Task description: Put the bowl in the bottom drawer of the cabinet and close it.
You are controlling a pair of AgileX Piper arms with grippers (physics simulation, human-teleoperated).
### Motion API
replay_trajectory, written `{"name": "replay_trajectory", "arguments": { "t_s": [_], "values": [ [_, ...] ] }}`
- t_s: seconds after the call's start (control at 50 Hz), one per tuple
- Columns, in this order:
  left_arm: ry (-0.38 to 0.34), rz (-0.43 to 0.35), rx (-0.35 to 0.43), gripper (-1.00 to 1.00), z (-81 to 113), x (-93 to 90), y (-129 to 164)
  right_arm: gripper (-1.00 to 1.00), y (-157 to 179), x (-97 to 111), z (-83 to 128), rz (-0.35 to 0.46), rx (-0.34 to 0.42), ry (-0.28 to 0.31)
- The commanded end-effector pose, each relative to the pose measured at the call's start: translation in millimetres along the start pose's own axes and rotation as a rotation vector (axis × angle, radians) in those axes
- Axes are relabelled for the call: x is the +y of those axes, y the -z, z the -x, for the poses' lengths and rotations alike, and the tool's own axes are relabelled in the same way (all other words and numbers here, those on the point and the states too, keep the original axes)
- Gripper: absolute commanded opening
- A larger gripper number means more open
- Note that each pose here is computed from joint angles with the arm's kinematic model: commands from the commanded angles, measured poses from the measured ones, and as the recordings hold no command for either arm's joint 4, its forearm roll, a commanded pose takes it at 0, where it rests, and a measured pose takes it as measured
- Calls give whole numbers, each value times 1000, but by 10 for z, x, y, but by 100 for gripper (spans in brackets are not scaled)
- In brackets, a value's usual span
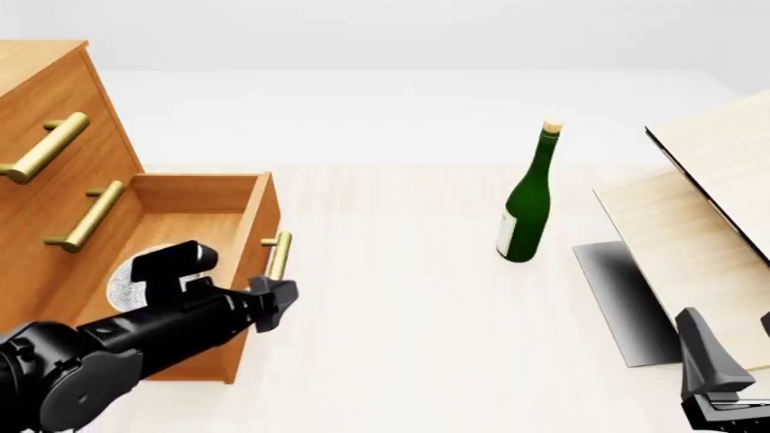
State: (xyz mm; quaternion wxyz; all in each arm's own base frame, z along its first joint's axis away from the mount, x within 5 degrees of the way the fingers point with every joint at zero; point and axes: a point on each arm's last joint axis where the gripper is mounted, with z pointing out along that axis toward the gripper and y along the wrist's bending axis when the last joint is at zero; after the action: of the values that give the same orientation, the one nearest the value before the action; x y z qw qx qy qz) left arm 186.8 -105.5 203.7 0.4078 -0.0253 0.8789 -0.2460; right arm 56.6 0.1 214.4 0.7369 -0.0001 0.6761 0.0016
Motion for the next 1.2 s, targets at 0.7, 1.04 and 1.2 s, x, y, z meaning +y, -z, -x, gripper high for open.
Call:
{"name": "replay_trajectory", "arguments": {
  "t_s": [0.7, 1.04, 1.2],
  "values": [
    [-11, 170, 27, 100, 37, 401, -88, 100, 0, 0, 0, 0, 0, 0],
    [-1, 238, 11, 100, 34, 577, 64, 100, 0, 0, 0, 0, 0, 0],
    [-7, 261, 11, 100, 28, 632, 109, 100, 0, 0, 0, 0, 0, 0]
  ]
}}
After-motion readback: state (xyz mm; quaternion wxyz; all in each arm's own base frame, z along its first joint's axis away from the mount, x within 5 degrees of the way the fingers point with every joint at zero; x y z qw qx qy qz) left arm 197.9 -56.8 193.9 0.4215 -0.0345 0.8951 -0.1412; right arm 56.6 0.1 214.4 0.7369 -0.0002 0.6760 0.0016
